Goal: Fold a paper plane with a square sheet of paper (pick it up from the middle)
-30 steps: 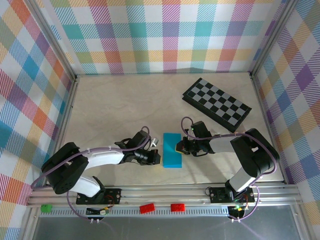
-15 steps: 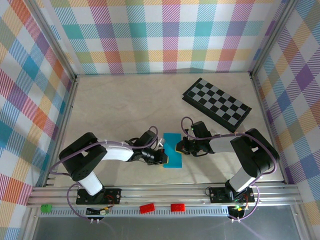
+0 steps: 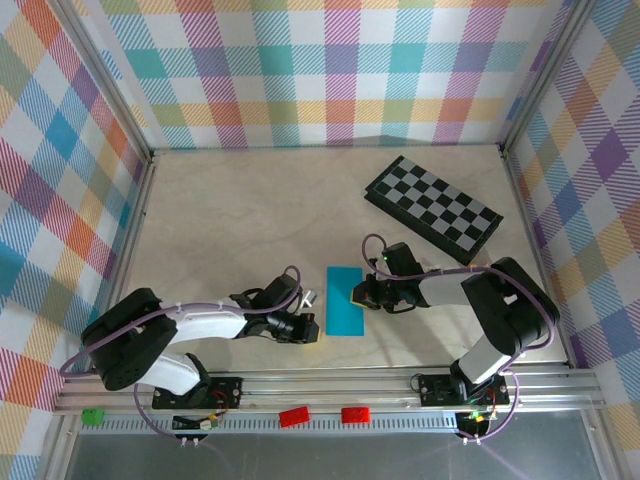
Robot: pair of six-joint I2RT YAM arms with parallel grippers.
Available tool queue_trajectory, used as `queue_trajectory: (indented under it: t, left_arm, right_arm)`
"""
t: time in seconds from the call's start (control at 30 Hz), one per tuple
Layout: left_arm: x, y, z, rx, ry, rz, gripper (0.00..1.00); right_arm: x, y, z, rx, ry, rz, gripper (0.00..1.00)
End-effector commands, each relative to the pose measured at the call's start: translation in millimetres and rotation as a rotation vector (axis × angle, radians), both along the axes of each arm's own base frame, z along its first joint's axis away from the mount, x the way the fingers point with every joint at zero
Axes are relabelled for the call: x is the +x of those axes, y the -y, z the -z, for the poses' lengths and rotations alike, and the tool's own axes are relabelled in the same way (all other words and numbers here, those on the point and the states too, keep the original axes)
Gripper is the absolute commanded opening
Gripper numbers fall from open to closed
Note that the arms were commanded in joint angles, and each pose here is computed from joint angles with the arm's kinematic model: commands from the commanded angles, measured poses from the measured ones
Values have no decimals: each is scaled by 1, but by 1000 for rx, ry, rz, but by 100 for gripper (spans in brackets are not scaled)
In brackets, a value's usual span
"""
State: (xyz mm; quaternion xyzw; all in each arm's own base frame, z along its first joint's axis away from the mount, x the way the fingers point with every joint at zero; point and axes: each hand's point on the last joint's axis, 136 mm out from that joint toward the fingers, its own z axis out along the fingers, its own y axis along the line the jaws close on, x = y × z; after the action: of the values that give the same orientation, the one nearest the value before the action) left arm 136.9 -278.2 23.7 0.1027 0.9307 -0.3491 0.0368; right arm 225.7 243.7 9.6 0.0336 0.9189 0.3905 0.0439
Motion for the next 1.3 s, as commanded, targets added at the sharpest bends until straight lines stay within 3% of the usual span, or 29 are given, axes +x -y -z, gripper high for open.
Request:
queue_trajectory:
  t: [0.0, 0.13, 0.27, 0.53, 0.7, 0.97, 1.13, 1.27]
  left_arm:
    - [15, 15, -26, -45, 73, -11, 0]
    - [31, 43, -45, -126, 84, -10, 0]
    - [34, 58, -30, -147, 36, -3, 0]
    - [2, 32, 27, -22, -91, 67, 0]
    - [-18, 7, 36, 18, -104, 68, 0]
    - [-23, -7, -4, 70, 60, 112, 0]
    - [5, -16, -28, 92, 189, -6, 0]
    - [28, -18, -39, 62, 212, -123, 0]
  right_arm:
    - [-40, 58, 64, -297, -184, 79, 0]
    - [-38, 57, 63, -294, -181, 79, 0]
    - [-38, 57, 62, -294, -179, 79, 0]
    - [-36, 56, 60, -297, -173, 65, 0]
    - [-32, 56, 57, -316, -158, 48, 0]
    - [-24, 50, 55, -316, -129, -6, 0]
    - [-7, 32, 40, -262, -61, -87, 0]
    - [4, 14, 23, -194, -19, -151, 1]
